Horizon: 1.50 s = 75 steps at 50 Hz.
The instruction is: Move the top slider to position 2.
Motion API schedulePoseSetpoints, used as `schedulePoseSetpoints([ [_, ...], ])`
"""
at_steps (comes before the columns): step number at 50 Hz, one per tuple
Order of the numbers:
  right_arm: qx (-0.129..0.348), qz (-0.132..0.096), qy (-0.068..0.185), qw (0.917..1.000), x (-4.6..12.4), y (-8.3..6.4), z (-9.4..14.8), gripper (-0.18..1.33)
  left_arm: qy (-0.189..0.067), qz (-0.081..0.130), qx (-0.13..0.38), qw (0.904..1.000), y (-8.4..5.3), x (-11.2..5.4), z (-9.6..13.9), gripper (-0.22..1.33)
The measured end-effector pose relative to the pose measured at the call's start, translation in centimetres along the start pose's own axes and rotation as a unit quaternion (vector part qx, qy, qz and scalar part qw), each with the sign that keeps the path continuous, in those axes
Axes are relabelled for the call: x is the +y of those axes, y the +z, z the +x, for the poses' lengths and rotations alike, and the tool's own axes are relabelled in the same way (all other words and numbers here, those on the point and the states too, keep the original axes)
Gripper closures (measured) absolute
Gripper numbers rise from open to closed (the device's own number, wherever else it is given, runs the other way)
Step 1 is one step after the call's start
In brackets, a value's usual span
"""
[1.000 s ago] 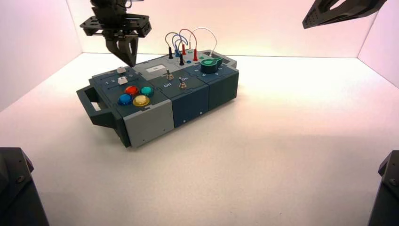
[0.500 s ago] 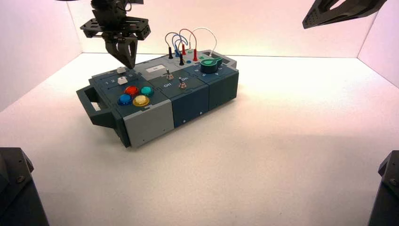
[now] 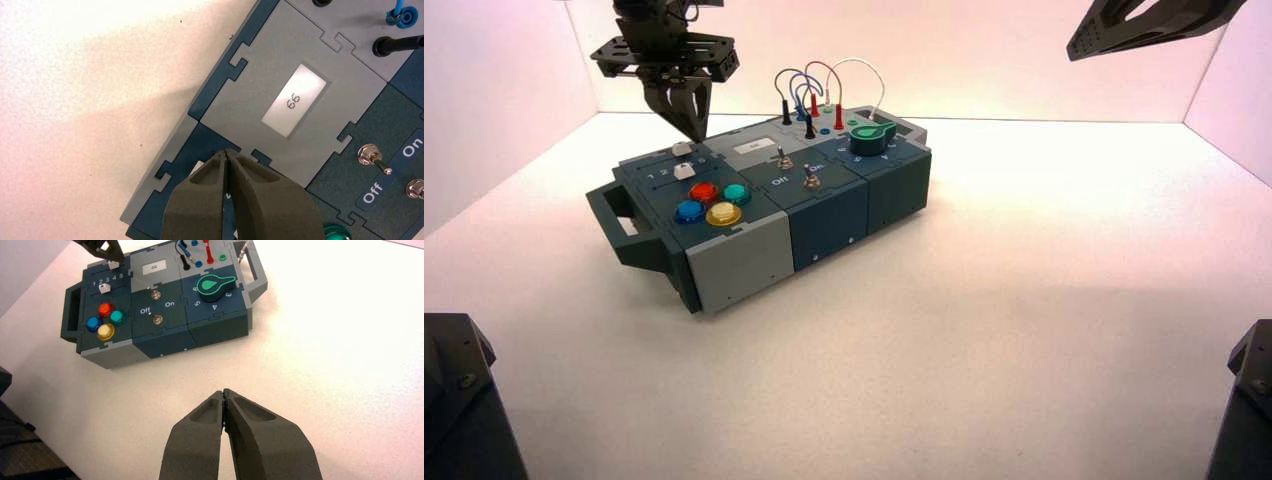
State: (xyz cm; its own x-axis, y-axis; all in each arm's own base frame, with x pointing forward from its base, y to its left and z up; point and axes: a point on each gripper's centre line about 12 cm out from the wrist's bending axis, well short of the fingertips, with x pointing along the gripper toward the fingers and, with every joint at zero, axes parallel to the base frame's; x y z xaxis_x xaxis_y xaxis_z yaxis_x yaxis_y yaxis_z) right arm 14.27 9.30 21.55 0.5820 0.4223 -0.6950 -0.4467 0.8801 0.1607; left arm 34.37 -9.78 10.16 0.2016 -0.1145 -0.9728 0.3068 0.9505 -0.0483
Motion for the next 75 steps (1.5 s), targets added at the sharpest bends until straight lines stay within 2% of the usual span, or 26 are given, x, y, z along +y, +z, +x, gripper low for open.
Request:
schedulePoseSetpoints([
  [16,0.000,-0.001,0.000,1.0000,0.0,0.0,0.0,1.28,0.001,0.000,0.002,1.0000,-0.1,0.1,0.0,1.28],
  [35,0.000,0.000,0.000,1.0000,0.0,0.0,0.0,1.28,0.003,-0.006,0.020,0.9998,-1.4,0.7,0.6,1.28],
  [75,0.000,-0.001,0.000,1.0000,0.0,0.0,0.0,1.28,0.004,-0.009,0.024,0.9997,-2.0,0.9,0.8,1.28],
])
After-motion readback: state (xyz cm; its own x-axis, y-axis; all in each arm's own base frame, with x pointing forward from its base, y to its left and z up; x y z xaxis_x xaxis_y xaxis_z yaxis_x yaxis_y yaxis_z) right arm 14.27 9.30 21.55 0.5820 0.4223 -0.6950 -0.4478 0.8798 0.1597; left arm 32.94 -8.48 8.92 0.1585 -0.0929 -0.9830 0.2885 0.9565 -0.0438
